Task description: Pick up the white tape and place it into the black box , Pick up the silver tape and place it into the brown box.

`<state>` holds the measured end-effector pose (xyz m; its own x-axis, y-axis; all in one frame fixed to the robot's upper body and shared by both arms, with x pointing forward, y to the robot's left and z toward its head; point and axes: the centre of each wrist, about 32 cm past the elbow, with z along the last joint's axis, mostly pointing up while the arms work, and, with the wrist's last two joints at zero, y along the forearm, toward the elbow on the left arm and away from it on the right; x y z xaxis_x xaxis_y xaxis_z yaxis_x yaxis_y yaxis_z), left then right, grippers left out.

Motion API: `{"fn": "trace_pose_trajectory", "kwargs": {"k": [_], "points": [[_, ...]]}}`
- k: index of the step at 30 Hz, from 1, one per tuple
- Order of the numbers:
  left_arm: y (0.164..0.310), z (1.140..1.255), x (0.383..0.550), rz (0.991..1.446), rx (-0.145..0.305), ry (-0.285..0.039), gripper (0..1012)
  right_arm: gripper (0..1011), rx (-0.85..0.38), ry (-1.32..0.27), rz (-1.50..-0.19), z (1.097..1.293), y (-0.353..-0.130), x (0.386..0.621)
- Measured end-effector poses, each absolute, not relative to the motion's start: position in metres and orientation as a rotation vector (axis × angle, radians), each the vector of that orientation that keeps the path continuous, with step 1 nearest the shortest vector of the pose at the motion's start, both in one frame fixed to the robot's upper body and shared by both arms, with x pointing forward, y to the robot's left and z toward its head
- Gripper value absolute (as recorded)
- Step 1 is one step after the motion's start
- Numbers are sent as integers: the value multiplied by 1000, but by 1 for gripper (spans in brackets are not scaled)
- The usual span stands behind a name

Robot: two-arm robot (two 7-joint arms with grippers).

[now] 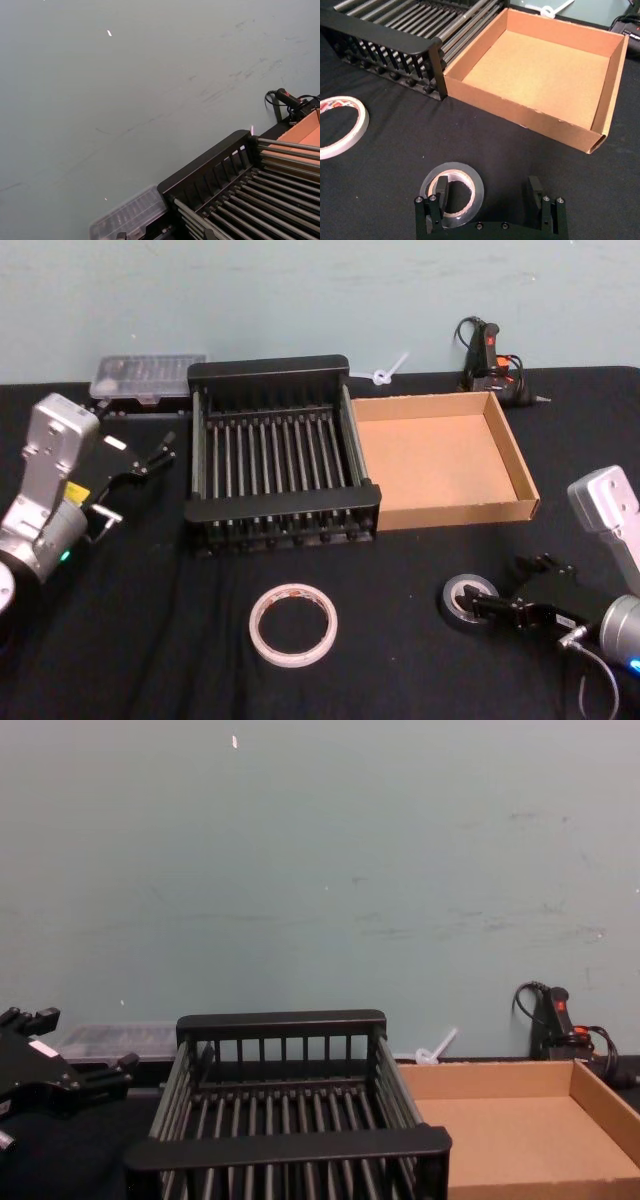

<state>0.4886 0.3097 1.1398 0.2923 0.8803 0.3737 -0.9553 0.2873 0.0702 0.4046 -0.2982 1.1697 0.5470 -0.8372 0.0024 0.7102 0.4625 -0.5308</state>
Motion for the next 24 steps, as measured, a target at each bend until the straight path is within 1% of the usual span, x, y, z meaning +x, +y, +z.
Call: {"fn": "trace_pose_trajectory", "kwargs": {"k": [7,24], "points": [[310,1140,489,1248,304,-285,1001,1002,-539,287,-969,1168,-296,406],[310,1140,489,1248,304,-285,1001,1002,-543,303,-982,1166,-294,411]]}}
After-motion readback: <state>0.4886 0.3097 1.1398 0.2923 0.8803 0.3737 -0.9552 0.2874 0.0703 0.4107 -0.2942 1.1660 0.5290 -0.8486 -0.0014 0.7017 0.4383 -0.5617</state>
